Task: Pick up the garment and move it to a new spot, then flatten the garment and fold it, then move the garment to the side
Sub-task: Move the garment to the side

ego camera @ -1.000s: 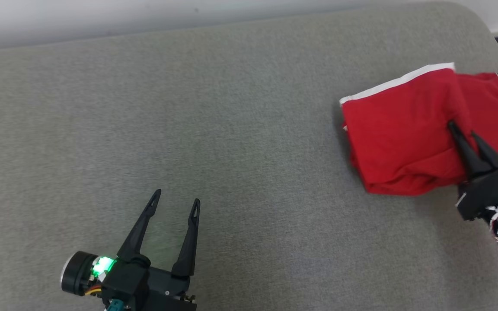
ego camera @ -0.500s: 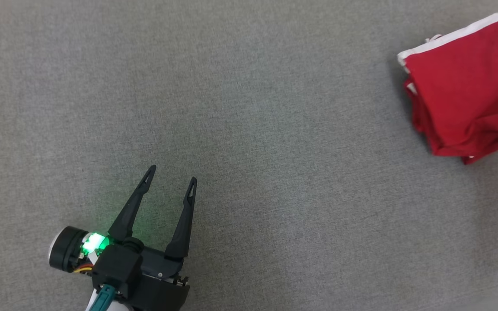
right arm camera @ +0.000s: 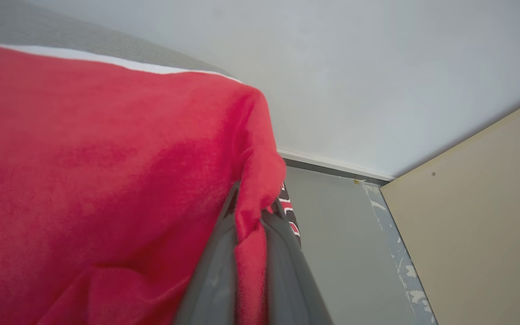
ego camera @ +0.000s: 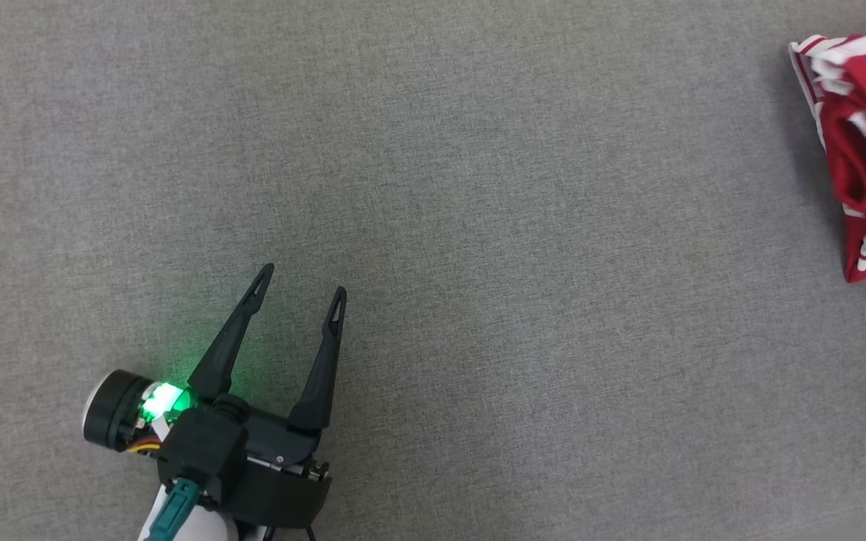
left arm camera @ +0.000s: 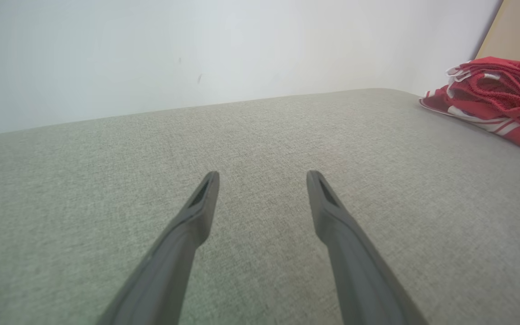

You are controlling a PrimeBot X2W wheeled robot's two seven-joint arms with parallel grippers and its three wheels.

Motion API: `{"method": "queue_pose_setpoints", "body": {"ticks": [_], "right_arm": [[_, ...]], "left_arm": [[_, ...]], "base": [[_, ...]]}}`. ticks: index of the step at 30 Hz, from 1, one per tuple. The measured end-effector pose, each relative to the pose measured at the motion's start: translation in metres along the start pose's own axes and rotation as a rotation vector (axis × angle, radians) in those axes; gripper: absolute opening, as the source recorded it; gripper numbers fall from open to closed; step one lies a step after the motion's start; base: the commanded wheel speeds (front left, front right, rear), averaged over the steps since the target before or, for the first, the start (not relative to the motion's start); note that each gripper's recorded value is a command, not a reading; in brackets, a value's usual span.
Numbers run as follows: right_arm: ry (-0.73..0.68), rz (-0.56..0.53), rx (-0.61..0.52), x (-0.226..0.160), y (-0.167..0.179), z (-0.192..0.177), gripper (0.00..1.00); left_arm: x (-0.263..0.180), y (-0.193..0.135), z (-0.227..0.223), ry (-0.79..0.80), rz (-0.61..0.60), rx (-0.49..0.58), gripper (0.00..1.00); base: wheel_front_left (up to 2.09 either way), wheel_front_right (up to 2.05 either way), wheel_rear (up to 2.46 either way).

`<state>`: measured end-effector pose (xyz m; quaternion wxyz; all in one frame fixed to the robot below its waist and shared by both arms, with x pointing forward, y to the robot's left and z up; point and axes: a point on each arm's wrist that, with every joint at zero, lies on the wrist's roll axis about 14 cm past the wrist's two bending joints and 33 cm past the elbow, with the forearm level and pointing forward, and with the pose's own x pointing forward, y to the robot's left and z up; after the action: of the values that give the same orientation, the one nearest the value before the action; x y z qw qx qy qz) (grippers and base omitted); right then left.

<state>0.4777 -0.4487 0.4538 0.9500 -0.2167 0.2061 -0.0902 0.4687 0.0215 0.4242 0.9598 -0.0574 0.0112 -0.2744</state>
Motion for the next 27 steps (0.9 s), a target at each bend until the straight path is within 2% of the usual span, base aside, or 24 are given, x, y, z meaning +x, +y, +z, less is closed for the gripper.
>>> {"method": "queue_pose_setpoints", "body": {"ticks": [1, 2, 3, 10, 13, 16, 17, 22, 23, 26, 27], "right_arm": [[0.005, -0.013, -0.004, 0.000, -0.004, -0.001, 0.00], [0.009, -0.023, -0.010, 0.001, -0.007, -0.002, 0.43], [0.010, -0.033, -0.014, 0.001, -0.010, -0.002, 1.00], [-0.006, -0.127, -0.050, -0.002, -0.036, 0.007, 1.00], [-0.043, -0.127, -0.052, -0.001, -0.031, 0.018, 1.00], [-0.135, -0.086, -0.019, 0.004, -0.004, 0.044, 1.00], [-0.188, -0.052, 0.017, 0.003, 0.017, 0.057, 1.00], [-0.278, 0.029, 0.108, -0.007, 0.063, 0.077, 1.00], [-0.301, 0.071, 0.143, -0.013, 0.084, 0.081, 1.00], [-0.326, 0.152, 0.184, -0.025, 0.121, 0.086, 1.00], [-0.346, 0.211, 0.217, -0.034, 0.147, 0.092, 1.00]], "left_arm": [[0.000, 0.000, 0.000, 0.000, 0.000, 0.000, 1.00], [0.001, 0.001, 0.000, -0.001, 0.001, 0.000, 1.00], [0.001, 0.001, 0.001, -0.004, 0.002, 0.001, 1.00], [-0.001, 0.001, 0.010, -0.017, 0.008, 0.008, 1.00], [-0.003, 0.000, 0.016, -0.027, 0.014, 0.012, 1.00], [-0.007, 0.000, 0.024, -0.037, 0.032, 0.013, 1.00], [-0.012, 0.001, 0.028, -0.040, 0.046, 0.014, 1.00], [-0.024, 0.005, 0.042, -0.058, 0.101, 0.015, 1.00], [-0.032, 0.014, 0.048, -0.067, 0.158, 0.015, 1.00], [-0.045, 0.021, 0.053, -0.069, 0.218, 0.013, 1.00], [-0.055, 0.025, 0.057, -0.072, 0.250, 0.007, 1.00]], "base": [[0.00, 0.00, 0.00], [0.00, 0.00, 0.00], [0.00, 0.00, 0.00], [0.00, 0.00, 0.00], [0.00, 0.00, 0.00], [0.00, 0.00, 0.00], [0.00, 0.00, 0.00], [0.00, 0.00, 0.00], [0.00, 0.00, 0.00], [0.00, 0.00, 0.00], [0.00, 0.00, 0.00]]}}
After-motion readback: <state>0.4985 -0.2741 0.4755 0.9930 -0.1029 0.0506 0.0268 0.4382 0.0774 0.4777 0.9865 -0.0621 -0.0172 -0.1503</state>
